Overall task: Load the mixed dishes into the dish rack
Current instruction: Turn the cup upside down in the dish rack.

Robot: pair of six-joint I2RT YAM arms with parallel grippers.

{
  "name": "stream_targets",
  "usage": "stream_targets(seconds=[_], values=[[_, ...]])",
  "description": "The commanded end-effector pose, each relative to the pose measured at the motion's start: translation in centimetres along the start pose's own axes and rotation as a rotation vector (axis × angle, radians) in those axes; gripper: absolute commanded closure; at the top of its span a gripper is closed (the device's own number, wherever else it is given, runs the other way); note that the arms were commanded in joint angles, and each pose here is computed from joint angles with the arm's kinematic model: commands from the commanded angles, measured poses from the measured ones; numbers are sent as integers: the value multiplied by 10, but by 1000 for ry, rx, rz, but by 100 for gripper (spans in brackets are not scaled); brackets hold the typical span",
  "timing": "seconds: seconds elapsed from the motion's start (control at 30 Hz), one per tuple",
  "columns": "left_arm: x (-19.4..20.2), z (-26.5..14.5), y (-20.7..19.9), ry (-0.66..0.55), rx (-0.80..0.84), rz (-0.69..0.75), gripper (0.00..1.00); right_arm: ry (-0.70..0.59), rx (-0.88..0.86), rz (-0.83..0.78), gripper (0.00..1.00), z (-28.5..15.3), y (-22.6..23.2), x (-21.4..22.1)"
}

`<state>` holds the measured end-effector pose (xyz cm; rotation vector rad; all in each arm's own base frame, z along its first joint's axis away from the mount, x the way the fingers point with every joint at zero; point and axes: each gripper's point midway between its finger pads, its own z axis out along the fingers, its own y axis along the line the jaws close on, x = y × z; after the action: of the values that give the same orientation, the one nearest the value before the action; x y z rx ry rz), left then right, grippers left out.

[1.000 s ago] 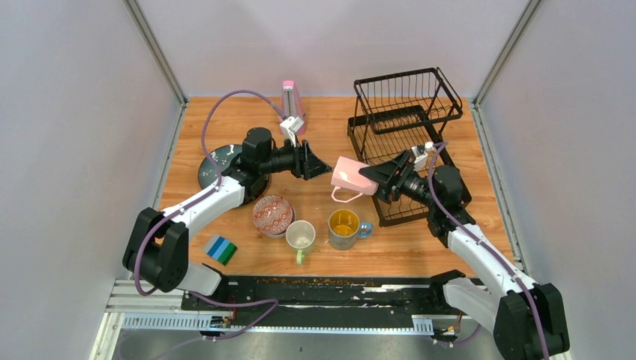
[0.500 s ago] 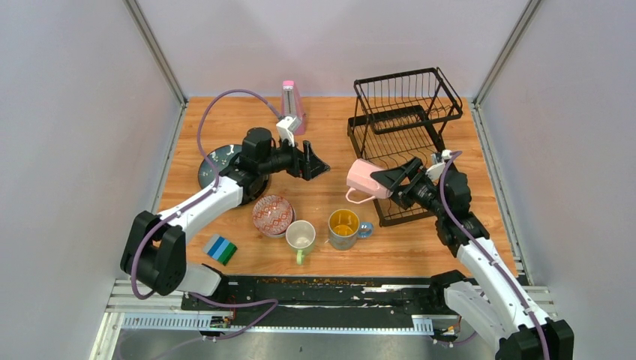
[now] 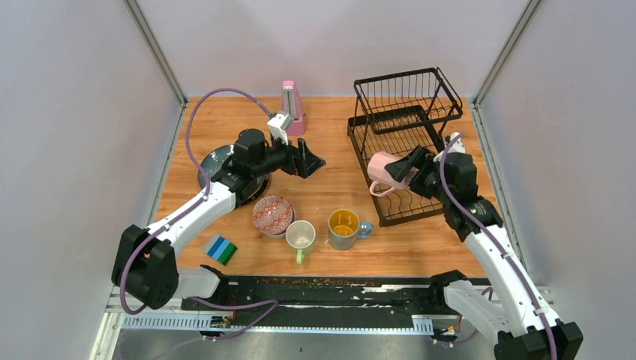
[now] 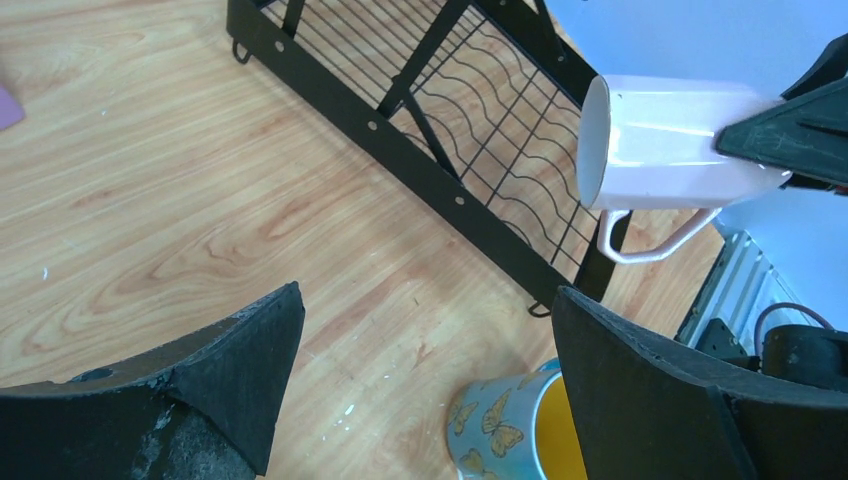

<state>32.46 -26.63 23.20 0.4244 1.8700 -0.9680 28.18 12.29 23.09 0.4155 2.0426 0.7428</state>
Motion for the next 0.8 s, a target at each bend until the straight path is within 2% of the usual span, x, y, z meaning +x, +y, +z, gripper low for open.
stream_targets(seconds=[0.0,0.47,0.77], values=[[-10,-7,2,-16,-39,20,0,-32,100,-181,94,0,-3,-33],[-15,-20,7,-32,-100,38,0,104,367,-344,94,28,-47,-40],[-24,-32,10,-82,-148,61,0,188,455,-416,91,49,-67,-37]])
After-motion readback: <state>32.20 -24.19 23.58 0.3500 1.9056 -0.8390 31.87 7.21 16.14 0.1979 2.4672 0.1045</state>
